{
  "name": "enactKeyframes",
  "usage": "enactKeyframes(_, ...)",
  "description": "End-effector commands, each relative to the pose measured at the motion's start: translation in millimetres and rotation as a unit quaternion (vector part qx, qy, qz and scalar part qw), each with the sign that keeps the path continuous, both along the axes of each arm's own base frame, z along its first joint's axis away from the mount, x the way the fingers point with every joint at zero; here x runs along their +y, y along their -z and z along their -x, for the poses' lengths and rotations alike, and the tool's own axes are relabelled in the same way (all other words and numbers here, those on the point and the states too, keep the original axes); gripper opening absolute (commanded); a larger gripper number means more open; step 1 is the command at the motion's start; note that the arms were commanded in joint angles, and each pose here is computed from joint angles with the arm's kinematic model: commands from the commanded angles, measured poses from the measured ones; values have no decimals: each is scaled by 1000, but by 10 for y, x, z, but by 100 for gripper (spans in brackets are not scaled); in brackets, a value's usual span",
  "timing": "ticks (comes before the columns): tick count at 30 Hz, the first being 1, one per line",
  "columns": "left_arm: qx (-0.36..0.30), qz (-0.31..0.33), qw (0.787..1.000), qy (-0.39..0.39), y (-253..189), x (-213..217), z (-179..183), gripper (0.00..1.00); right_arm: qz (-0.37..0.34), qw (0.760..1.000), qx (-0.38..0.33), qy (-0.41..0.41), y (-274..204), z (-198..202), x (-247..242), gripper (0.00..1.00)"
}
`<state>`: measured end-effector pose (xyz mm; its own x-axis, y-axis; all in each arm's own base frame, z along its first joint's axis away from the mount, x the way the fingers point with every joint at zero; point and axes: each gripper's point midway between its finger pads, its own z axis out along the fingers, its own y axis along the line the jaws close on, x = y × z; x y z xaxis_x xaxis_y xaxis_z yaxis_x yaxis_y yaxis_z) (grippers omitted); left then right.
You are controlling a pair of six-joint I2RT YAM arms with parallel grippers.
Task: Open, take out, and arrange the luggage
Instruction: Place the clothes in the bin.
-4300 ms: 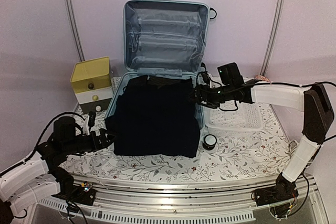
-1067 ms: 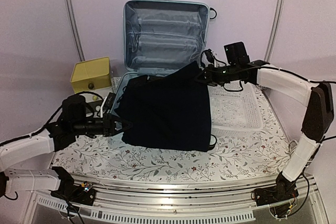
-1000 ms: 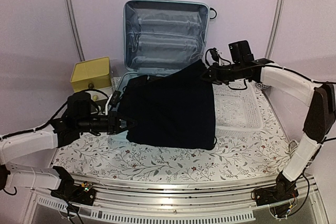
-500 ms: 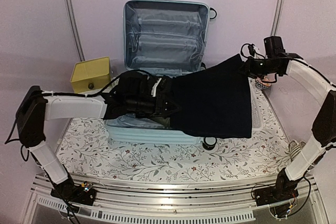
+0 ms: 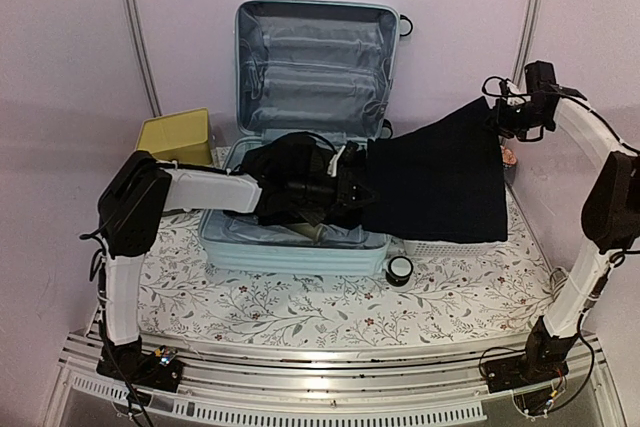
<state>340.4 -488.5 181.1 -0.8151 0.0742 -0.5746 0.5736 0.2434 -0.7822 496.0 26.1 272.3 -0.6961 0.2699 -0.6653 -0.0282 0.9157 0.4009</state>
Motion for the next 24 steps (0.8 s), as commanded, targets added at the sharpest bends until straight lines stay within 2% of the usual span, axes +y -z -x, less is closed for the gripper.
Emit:
enactKeyframes(1,-23,42,998,31,-354,-157,159,0,25,998,-62,-1,-376,-224,-103,3)
enactKeyframes(7,-14,48,998,22,-283,-427,485,0,43,997,-56,4,-348,-202,-153,3)
enactKeyframes(10,-36,48,998,11,-318,-496,577,0,49,997,-59,3,-384,-155,-155,3)
enactKeyframes(20,-74,60,995,6,-649,-510,568,0,63,993,-95,20,-785,3,-212,3)
enactKeyframes(24,-66,70,995,12,-678,-569,526,0,84,992,-91,38,-769,-42,-303,3)
